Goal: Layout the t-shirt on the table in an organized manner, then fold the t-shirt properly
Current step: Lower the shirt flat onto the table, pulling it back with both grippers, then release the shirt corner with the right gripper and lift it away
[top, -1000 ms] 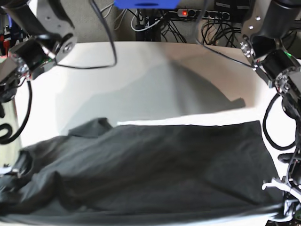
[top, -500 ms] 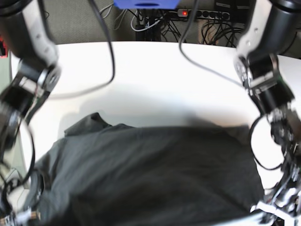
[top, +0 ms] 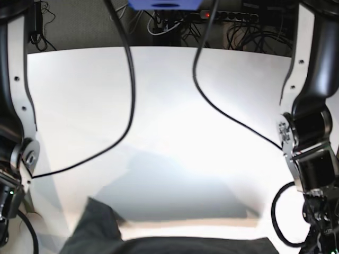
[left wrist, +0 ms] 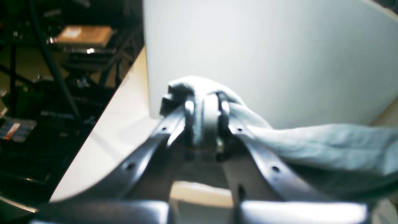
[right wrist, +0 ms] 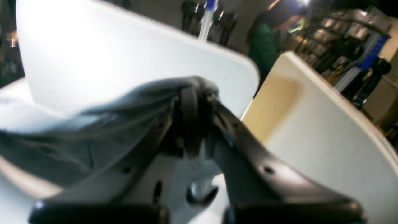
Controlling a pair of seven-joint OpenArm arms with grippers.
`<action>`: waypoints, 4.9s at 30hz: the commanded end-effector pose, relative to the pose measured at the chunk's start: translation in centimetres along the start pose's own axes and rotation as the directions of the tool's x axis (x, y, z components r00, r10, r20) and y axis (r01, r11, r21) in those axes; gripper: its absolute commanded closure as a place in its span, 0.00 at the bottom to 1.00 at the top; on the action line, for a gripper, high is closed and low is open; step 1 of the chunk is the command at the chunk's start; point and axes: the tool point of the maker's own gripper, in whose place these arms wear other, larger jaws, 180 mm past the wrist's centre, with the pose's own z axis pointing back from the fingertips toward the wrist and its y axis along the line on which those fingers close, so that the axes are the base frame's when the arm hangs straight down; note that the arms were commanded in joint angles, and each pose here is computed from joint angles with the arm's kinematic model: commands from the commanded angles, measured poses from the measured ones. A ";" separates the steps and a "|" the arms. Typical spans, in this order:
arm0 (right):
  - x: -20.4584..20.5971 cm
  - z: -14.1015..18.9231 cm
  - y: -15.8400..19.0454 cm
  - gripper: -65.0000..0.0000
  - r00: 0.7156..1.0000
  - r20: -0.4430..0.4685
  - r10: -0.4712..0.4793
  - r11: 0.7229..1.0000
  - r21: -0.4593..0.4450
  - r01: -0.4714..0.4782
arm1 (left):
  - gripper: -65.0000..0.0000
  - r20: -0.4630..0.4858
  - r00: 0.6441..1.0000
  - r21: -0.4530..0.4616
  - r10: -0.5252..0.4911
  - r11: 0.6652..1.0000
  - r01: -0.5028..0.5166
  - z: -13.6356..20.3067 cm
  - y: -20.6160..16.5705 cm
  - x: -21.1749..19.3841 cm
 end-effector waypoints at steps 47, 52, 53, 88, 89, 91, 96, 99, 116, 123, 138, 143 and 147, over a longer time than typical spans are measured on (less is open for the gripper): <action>-27.7 33.0 22.3 1.00 0.850 -0.515 -0.108 0.979 0.093 0.181 | 0.99 -0.584 0.807 0.078 -0.091 0.983 0.167 19.0 8.1 -33.7; -28.3 33.4 22.3 0.97 0.830 -0.549 -0.099 0.980 0.093 0.178 | 0.99 -0.637 0.767 0.079 -0.081 0.982 0.169 20.9 8.4 -35.7; -28.5 33.4 22.2 0.94 0.823 -0.561 -0.094 0.980 0.093 0.176 | 0.98 -0.657 0.750 0.079 -0.076 0.982 0.169 21.3 8.4 -36.1; -27.0 30.1 15.4 0.59 0.859 -0.507 -0.074 0.997 -0.026 0.070 | 0.30 -0.562 0.770 0.029 -0.303 0.923 0.384 22.0 10.9 -23.6; -27.0 29.1 15.5 0.65 0.865 -0.494 -0.083 0.996 -0.021 0.084 | 0.30 -0.559 0.779 0.032 -0.285 0.931 0.364 21.6 10.5 -23.8; -27.6 26.9 15.4 0.81 0.866 -0.492 -0.089 0.995 -0.010 0.097 | 0.30 -0.553 0.796 0.040 -0.245 0.947 0.319 20.7 9.7 -24.3; -32.0 22.5 15.4 1.00 0.774 -0.633 -0.023 0.998 0.035 0.059 | 0.30 -0.567 0.806 0.029 -0.172 0.973 0.228 18.0 8.4 -26.3; -34.0 19.9 16.1 1.00 0.735 -0.678 -0.013 0.994 0.071 0.083 | 0.30 -0.587 0.787 -0.036 -0.191 0.977 0.210 16.4 6.4 -28.4; -40.5 13.9 17.7 1.00 0.628 -0.737 -0.251 0.918 0.024 0.395 | 0.30 -0.619 0.759 -0.116 -0.201 0.980 0.165 13.2 4.0 -32.5; -40.8 10.6 16.4 1.00 0.717 -0.675 -0.172 0.977 -0.022 0.214 | 0.30 -0.639 0.744 -0.112 -0.196 0.980 0.163 14.1 4.4 -33.5; -34.4 11.2 9.4 1.00 0.841 -0.530 -0.109 0.983 -0.183 0.012 | 0.30 -0.632 0.748 -0.121 -0.201 0.979 0.162 14.4 3.9 -33.6; -31.2 16.9 10.0 1.00 0.818 -0.571 -0.073 0.990 -0.143 -0.012 | 0.30 -0.623 0.757 -0.119 -0.196 0.980 0.156 13.7 3.7 -33.2; -29.4 22.3 10.6 1.00 0.777 -0.630 -0.012 0.993 -0.098 -0.064 | 0.30 -0.650 0.738 -0.110 -0.180 0.984 0.143 14.0 4.1 -34.4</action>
